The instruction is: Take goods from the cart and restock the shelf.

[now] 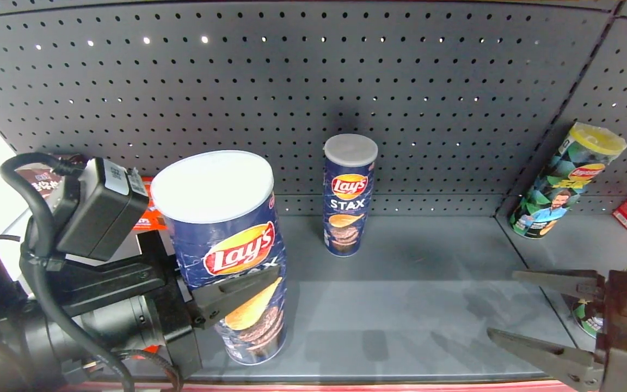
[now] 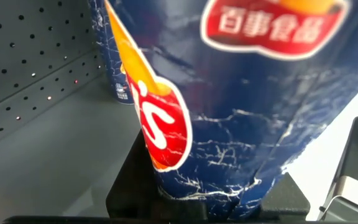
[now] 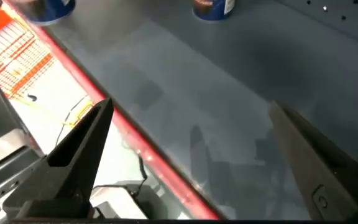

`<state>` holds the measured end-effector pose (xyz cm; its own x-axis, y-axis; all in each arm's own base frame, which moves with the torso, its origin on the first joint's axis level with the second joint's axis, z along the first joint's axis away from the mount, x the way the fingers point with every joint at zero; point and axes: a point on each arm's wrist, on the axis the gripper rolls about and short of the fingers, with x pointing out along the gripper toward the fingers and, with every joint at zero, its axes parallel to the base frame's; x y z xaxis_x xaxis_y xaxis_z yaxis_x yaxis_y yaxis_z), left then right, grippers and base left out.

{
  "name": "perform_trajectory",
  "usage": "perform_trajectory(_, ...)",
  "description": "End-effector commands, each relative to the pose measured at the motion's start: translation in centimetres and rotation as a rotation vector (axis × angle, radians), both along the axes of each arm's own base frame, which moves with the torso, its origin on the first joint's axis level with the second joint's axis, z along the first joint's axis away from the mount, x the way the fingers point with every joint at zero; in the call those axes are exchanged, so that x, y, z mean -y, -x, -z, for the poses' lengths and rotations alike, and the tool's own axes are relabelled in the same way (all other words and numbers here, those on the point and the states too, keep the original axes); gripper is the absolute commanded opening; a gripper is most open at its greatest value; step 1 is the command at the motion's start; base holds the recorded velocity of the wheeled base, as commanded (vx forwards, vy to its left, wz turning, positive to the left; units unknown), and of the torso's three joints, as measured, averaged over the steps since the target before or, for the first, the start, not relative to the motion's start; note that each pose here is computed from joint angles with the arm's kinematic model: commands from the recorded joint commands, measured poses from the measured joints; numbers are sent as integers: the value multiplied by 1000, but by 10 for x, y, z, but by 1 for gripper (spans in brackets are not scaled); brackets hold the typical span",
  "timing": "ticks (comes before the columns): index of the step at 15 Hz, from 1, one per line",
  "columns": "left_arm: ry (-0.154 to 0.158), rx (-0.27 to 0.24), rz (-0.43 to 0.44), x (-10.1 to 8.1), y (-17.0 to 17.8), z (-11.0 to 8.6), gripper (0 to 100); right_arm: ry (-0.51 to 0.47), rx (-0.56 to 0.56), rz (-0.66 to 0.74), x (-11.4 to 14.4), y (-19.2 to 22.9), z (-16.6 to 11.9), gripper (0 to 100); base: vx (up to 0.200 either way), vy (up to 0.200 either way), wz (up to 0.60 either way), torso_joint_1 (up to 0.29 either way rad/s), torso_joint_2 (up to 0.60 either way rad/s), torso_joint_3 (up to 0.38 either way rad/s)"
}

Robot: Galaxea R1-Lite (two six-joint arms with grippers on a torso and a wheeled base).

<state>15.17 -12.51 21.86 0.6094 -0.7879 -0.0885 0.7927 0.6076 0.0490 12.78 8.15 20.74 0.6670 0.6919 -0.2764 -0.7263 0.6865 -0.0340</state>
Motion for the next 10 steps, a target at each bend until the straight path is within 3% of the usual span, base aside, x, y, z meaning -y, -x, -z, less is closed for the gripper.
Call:
perform_trajectory(1, 0, -3, 0, 0, 0, 0, 0, 24, -39, -8, -20, -30, 1, 100, 0, 0, 0, 0, 0, 0)
perform_trajectory(5, -3, -6, -5, 0, -1, 1, 0, -26, 36, -4, -48, -82, 4, 100, 0, 0, 0, 0, 0, 0)
perform_trajectory(10, -15, -22, -5, -2, 1, 8, 0, -39, 54, -23, -73, -125, 6, 100, 0, 0, 0, 0, 0, 0)
